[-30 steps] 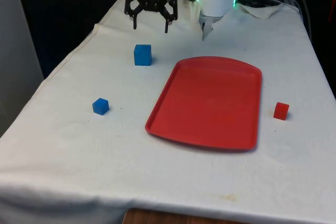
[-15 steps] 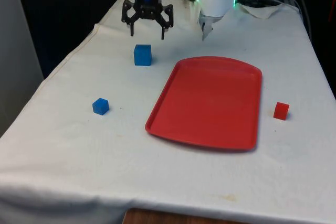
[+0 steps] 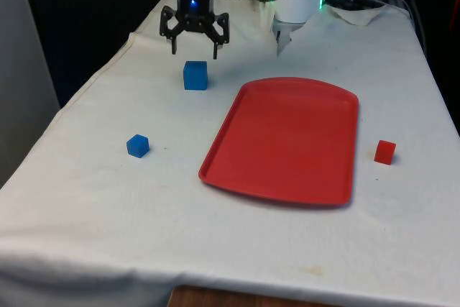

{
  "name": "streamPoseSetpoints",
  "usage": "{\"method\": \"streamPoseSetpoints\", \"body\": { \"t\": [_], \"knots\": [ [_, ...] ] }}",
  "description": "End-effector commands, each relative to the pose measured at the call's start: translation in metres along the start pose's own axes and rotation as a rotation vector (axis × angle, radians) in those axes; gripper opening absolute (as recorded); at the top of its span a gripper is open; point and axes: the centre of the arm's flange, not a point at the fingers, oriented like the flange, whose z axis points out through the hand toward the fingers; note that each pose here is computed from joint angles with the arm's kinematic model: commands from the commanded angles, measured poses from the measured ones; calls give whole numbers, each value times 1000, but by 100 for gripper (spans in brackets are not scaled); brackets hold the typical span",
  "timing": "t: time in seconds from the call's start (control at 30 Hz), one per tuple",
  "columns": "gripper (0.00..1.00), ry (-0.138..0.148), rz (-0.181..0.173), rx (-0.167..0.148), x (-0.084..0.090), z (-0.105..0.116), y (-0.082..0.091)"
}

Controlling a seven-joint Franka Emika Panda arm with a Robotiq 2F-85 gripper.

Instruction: Pick up the largest block and place it onto the tray.

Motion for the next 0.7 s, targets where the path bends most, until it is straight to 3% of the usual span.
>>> {"method": "streamPoseSetpoints", "body": {
  "t": [0.0,0.23,0.27,0.37,0.5,0.53,0.57,0.67],
  "knots": [
    [100,6,-3,6,1,2,-1],
    [100,-6,1,8,4,9,-2],
    [100,-15,3,-3,4,9,-1],
    [100,-11,2,10,6,14,-2],
    [100,-19,5,12,6,21,3],
    [100,-25,5,0,5,20,1],
    [100,-19,5,12,6,21,3],
    [100,-25,5,11,7,27,6]
  ]
}}
